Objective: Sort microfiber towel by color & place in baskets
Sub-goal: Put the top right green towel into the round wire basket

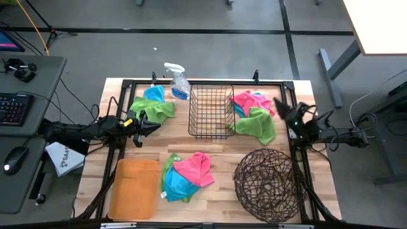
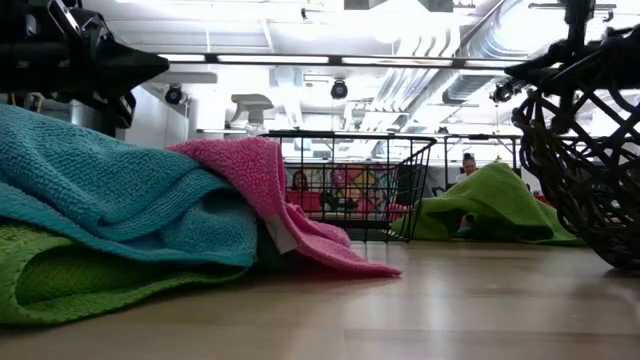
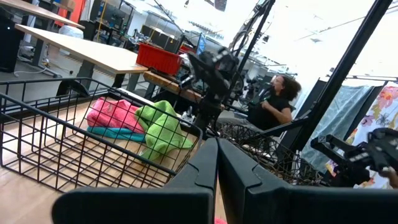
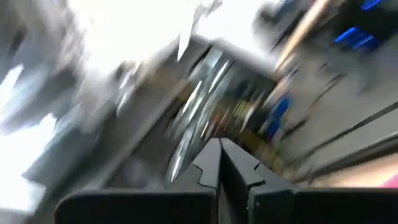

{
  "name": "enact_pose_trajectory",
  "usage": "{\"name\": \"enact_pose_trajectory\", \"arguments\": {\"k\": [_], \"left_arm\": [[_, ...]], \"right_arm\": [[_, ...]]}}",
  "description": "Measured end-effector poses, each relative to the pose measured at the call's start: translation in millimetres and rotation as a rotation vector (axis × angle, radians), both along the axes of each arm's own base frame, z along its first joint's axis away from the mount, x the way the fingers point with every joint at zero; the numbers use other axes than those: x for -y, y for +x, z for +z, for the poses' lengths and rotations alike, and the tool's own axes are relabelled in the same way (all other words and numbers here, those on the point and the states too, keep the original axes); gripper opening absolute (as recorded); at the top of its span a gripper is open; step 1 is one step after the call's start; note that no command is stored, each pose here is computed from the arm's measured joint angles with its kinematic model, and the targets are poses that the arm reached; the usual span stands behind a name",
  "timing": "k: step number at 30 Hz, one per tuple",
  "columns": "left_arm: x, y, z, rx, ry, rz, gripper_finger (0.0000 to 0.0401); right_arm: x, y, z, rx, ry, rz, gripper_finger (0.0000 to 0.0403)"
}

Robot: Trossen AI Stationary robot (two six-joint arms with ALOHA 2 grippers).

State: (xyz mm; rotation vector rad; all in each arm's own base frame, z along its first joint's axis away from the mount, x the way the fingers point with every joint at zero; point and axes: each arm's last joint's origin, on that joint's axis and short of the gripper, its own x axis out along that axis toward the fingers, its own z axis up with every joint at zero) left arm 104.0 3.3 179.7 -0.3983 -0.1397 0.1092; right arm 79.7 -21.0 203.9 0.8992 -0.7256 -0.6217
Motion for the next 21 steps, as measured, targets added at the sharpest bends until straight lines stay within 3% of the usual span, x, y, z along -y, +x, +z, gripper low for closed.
{"name": "enact_pose_trajectory", "arguments": {"k": [3,6,10,13,17,21], "left_arm": [[0.0,0.0,-0.2,-0.001,0.0,0.0,0.0],[0.0,0.0,-0.1,-0.001,0.0,0.0,0.0],[0.0,0.0,0.0,0.0,0.0,0.0,0.0],[0.0,0.0,0.2,0.002,0.0,0.0,0.0],[0.0,0.0,0.2,0.002,0.0,0.0,0.0],[0.0,0.0,0.2,0.002,0.0,0.0,0.0]], "right_arm": [[3.4,-6.2,2.1,0.051,0.087,-0.172,0.0],[4.3,-8.8,3.5,0.074,0.115,-0.229,0.0],[1.4,-1.2,10.9,0.025,0.021,-0.052,0.0],[-0.5,8.1,40.4,-0.051,-0.073,0.094,0.0],[2.2,26.1,82.8,-0.423,-0.146,0.101,0.0],[6.9,38.0,116.3,-0.821,-0.094,0.112,0.0011]]}}
